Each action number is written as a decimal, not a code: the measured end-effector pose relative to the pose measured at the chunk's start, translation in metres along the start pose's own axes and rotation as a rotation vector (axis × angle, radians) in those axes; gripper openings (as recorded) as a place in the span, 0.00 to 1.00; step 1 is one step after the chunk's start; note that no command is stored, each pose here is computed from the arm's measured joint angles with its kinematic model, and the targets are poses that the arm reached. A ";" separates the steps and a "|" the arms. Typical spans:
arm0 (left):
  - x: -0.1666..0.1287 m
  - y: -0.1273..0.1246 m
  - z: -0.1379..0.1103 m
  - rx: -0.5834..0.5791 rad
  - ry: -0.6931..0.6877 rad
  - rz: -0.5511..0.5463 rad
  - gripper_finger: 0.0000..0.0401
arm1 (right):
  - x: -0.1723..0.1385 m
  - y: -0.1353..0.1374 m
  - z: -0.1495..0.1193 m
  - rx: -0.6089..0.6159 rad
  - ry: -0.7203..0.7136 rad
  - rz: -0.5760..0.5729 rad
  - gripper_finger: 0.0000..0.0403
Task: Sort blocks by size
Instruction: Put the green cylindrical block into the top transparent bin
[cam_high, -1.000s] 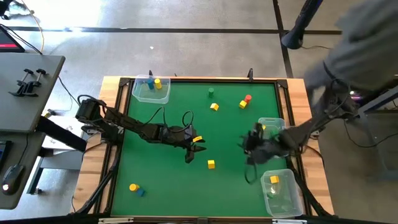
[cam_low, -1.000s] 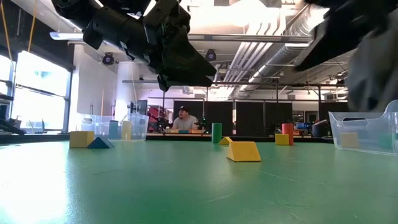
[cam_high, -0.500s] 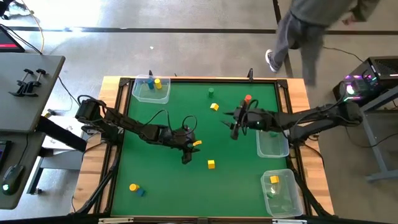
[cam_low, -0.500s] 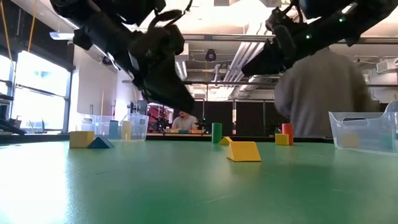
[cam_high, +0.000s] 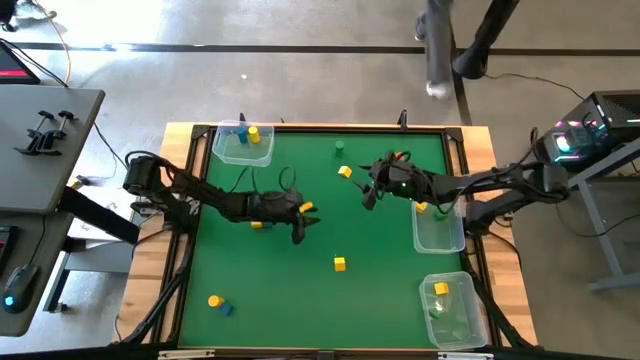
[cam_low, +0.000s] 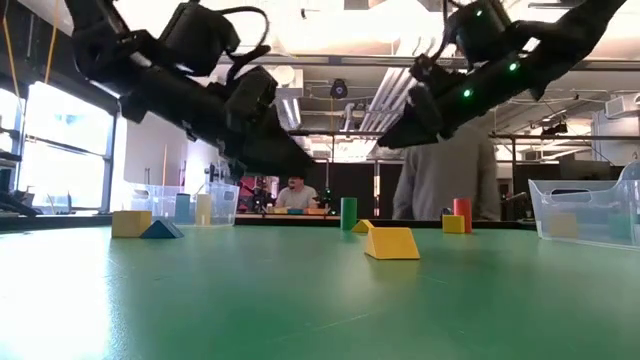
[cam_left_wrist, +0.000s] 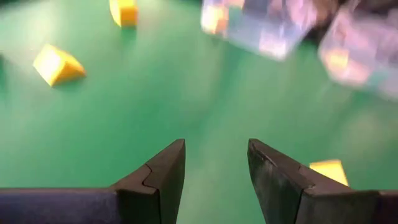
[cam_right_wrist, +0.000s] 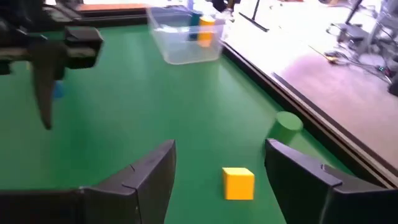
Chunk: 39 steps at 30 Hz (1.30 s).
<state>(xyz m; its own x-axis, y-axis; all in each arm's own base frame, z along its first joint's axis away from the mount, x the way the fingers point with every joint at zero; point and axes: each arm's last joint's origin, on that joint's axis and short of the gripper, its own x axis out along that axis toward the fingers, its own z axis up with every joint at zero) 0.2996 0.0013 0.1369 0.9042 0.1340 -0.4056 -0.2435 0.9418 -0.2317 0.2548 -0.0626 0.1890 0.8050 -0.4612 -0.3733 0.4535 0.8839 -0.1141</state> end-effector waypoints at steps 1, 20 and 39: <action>-0.001 0.003 0.002 -0.003 -0.037 -0.002 0.40 | 0.003 -0.003 -0.001 0.008 -0.001 -0.004 0.59; -0.007 0.073 0.042 0.200 -0.273 -0.175 0.40 | 0.053 -0.032 -0.031 0.076 -0.040 -0.001 0.59; -0.005 0.057 0.038 0.170 -0.258 -0.195 0.40 | 0.138 -0.085 0.025 -0.003 0.288 -0.029 0.59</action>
<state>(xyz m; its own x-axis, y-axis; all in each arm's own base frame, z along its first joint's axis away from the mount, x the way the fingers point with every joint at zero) 0.2945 0.0656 0.1595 0.9919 -0.0001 -0.1269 -0.0157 0.9922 -0.1233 0.3368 -0.2033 0.1702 0.6497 -0.4460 -0.6156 0.4733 0.8710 -0.1314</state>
